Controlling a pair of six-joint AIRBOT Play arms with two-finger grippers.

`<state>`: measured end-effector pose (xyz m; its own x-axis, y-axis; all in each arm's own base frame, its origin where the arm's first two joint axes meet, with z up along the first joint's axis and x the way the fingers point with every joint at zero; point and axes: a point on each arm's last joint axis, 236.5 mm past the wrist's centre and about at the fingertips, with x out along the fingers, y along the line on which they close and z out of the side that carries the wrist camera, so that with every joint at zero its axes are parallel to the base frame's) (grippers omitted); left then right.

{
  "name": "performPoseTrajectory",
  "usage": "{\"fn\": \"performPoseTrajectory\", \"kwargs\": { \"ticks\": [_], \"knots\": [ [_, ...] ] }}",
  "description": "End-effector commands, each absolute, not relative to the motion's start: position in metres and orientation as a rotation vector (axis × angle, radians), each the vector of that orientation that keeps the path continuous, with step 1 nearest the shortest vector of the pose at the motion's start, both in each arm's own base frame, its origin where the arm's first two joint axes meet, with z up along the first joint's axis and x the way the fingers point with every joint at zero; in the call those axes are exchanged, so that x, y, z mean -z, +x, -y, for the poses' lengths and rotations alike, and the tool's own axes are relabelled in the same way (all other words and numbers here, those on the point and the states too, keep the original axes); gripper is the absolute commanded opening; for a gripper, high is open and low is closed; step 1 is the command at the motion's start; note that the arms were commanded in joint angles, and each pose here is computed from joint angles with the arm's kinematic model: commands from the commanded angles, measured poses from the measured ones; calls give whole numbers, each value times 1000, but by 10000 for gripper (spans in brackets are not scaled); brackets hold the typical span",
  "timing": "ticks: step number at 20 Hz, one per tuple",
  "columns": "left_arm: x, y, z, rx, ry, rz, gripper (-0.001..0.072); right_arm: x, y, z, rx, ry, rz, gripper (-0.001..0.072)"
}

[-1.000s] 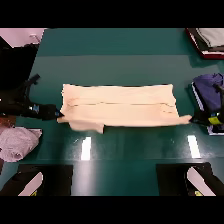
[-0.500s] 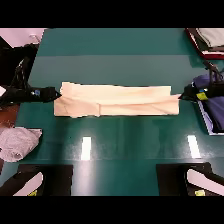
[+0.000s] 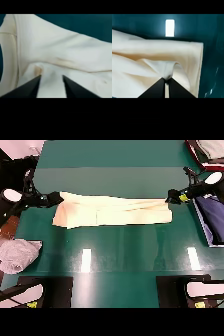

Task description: Fold the shirts.

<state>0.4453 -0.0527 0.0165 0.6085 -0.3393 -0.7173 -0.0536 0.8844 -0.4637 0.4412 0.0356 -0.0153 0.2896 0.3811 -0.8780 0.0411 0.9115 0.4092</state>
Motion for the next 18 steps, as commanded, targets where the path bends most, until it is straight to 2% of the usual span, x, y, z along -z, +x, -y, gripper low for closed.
{"fn": "performPoseTrajectory", "kwargs": {
  "ticks": [1, 2, 5, 6, 7, 8, 15, 18],
  "knots": [
    [-19, 467, 52, 166, -501, -891, 519, 16, 455, -39, -237, 395, -1260, 369],
    [-27, 471, 52, 173, -497, -875, 519, 10, 456, -36, -237, 399, -1257, 593],
    [-48, 465, 67, 253, -482, -922, 516, -5, 437, -21, -268, 404, -1333, 596],
    [-50, 457, 74, 287, -479, -959, 347, -5, 425, -13, -280, 410, -1375, 597],
    [-51, 450, 80, 319, -471, -987, 122, -1, 415, -5, -273, 436, -1411, 597],
    [-51, 446, 83, 346, -457, -998, 25, 4, 406, 5, -257, 468, -1437, 597],
    [-45, 423, 112, 437, -431, -1086, 25, 46, 393, -2, -372, 866, -1391, 598],
    [-46, 416, 142, 498, -390, -1096, 25, 59, 400, -16, -432, 948, -1387, 598]
  ]
}}
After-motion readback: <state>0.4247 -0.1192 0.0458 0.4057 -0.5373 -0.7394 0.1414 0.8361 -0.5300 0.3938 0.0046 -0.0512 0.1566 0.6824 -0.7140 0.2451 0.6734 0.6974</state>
